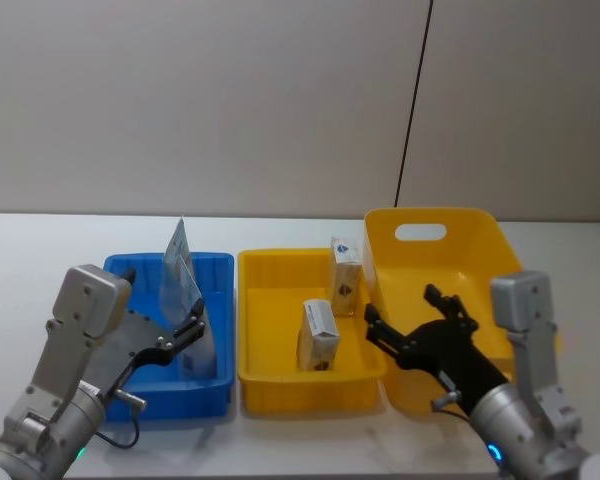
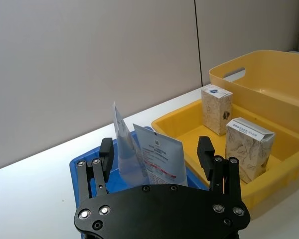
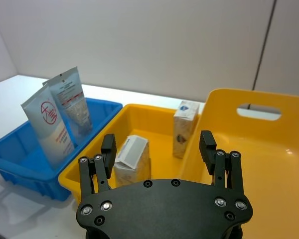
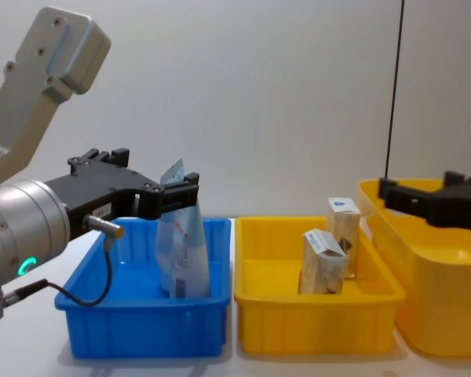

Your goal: Bimanual collaborative sorting of washing and personal care products

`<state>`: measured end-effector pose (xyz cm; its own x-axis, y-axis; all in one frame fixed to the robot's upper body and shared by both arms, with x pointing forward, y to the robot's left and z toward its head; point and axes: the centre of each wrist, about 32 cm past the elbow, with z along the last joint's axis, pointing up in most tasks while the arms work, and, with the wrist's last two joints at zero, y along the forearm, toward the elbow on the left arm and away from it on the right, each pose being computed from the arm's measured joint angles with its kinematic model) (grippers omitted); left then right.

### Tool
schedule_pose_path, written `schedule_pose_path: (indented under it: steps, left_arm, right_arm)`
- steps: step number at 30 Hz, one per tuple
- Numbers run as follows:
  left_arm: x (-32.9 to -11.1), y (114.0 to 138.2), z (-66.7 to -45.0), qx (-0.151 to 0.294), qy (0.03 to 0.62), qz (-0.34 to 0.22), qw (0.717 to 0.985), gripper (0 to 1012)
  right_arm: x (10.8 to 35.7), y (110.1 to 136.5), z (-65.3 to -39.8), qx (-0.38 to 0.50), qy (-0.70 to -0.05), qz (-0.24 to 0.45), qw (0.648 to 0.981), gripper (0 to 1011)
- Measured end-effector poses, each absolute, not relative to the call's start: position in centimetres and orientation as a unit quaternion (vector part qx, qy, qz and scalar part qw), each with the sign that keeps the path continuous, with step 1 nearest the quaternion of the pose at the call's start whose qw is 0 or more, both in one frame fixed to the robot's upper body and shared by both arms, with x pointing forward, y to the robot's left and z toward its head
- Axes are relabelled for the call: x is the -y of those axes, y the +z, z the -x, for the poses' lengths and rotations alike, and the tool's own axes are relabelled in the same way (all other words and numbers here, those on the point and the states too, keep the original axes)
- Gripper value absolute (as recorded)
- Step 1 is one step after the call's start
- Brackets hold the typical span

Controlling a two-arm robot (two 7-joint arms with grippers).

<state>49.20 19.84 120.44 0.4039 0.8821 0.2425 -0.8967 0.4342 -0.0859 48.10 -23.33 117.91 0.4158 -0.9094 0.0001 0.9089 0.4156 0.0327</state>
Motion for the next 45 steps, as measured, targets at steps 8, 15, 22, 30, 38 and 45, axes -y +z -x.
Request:
schedule_pose_path:
  steps: [8,15,22,30,38,45]
  left_arm:
    - [-19.8,120.4,-49.2,0.127,0.531,-0.029,0.837,1001]
    - [-19.8,120.4,-49.2,0.126,0.531,-0.029,0.837,1001]
    - [-19.8,120.4,-49.2,0.126,0.531,-0.029,0.837,1001]
    - [-19.8,120.4,-49.2,0.126,0.531,-0.029,0.837,1001]
    - [-19.8,120.4,-49.2,0.126,0.531,-0.029,0.837,1001]
    - [-19.8,120.4,-49.2,0.126,0.531,-0.029,0.837,1001]
  right_arm:
    - [21.9,118.9,-50.4,-0.022,-0.523,0.011,0.852,1002]
    - [19.9,121.3,-52.1,-0.041,-0.514,0.052,0.855,1002]
    - [18.0,123.2,-53.0,-0.039,-0.516,0.095,0.850,1002]
    - [15.9,125.0,-53.4,-0.032,-0.534,0.150,0.832,1002]
    - [14.7,125.6,-53.5,-0.035,-0.552,0.186,0.812,1002]
    - [14.3,125.8,-53.4,-0.045,-0.563,0.203,0.800,1002]
